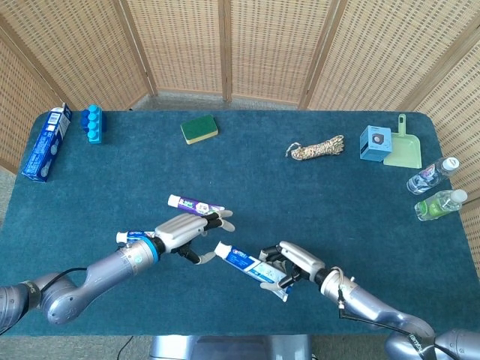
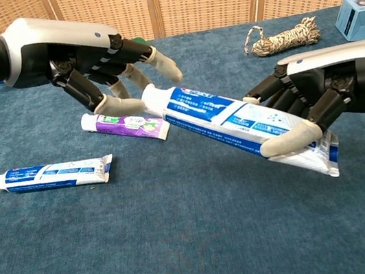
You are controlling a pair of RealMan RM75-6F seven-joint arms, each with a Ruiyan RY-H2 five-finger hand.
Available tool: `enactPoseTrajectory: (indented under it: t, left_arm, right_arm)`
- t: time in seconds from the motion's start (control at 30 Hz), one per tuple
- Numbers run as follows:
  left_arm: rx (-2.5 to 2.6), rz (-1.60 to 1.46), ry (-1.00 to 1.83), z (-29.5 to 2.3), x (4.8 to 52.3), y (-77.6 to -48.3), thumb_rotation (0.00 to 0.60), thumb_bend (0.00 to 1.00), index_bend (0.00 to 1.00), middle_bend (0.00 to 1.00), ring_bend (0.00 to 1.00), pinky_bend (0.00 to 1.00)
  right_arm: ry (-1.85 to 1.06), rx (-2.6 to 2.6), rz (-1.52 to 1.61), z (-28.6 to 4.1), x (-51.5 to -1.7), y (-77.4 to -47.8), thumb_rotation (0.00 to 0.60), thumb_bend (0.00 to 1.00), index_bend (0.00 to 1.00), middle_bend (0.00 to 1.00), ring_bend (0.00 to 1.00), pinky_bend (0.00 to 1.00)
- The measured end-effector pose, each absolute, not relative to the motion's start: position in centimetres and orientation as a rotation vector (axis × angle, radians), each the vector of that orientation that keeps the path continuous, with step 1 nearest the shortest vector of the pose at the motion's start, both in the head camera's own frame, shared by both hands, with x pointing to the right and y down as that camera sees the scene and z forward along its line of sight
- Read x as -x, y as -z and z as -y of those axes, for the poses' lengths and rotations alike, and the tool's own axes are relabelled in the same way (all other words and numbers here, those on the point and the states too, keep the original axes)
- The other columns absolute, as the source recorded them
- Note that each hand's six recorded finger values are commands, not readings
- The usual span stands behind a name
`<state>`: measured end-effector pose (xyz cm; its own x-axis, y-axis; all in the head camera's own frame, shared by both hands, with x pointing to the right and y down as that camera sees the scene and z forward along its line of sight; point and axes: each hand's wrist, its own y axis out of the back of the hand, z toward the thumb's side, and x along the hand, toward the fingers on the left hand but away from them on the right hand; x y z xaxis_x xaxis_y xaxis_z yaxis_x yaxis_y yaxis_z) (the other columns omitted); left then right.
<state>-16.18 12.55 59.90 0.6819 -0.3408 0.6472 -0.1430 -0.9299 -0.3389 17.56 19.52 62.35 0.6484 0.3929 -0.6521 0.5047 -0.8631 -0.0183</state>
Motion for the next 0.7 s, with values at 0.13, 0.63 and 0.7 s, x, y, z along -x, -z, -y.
enactPoseTrajectory:
  t: [0.13,0.63,0.7]
  left_arm:
    - [2.661,-0.388,1.081,-12.71,16.04,-59.8,0.538,0.39,0.2,0.05,0.17,0.34]
    - [2.669,-0.397,1.057,-12.87,16.2,-59.73,0.55,0.4,0.28,0.06,0.18,0.36]
    - [2.666,-0.4,1.06,-12.83,16.35,-59.72,0.559,0.39,0.28,0.07,0.18,0.36]
  right_arm:
    - [1.001,-2.701,-0.734,-19.62,-17.33,-62.42,0.6,0.48,0.92,0.78,0.77,0.66]
    - [0.989,-2.686,-0.753,-19.31,-17.58,-62.54,0.6,0.48,0.91,0.78,0.77,0.66]
    - [0.989,-2.68,-0.757,-19.29,-17.69,-62.63,0.6,0.48,0.91,0.78,0.77,0.66]
